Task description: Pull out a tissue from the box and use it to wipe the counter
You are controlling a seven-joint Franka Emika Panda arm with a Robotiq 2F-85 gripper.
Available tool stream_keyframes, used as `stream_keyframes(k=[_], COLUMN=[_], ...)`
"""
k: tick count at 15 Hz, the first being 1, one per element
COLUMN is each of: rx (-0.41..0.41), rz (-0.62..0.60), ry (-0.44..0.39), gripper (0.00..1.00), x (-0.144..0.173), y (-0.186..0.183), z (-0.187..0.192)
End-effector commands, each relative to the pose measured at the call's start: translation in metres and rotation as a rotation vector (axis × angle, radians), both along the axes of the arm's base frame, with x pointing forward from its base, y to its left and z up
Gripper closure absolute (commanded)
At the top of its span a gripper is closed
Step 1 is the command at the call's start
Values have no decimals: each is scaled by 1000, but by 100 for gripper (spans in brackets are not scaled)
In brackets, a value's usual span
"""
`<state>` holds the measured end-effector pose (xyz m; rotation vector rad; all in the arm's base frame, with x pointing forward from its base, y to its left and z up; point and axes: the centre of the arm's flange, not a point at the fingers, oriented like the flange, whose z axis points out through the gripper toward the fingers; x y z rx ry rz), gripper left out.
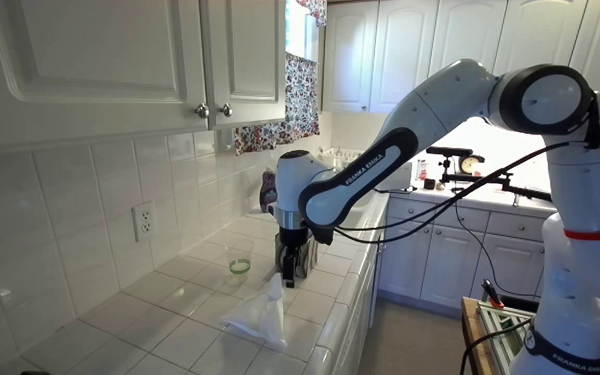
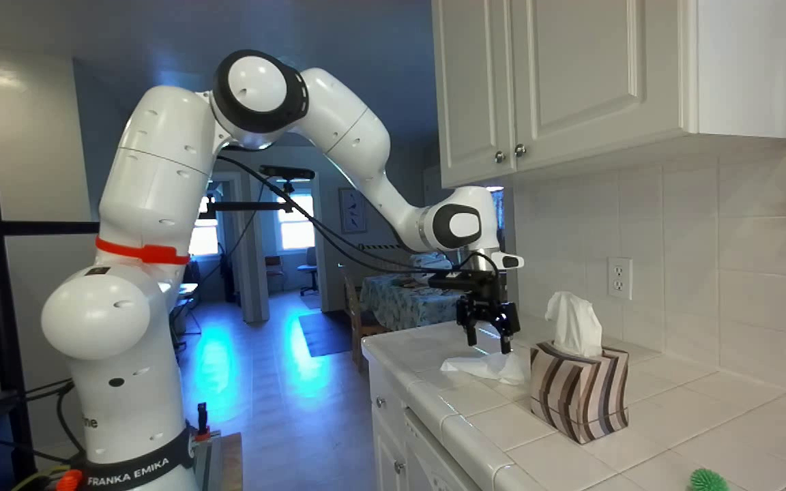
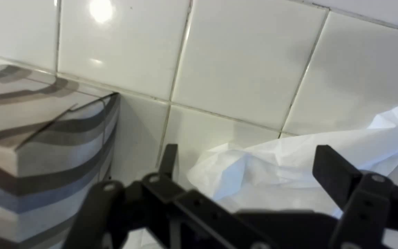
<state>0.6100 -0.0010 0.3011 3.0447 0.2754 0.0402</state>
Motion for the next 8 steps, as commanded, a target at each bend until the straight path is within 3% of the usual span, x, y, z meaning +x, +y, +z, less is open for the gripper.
stream_keyframes(k=[1,8], rx=[23,48], rz=[-48,-70], ry=[4,-30], gripper=[0,0], x=[-25,-40], y=[-4,-9], z=[23,48])
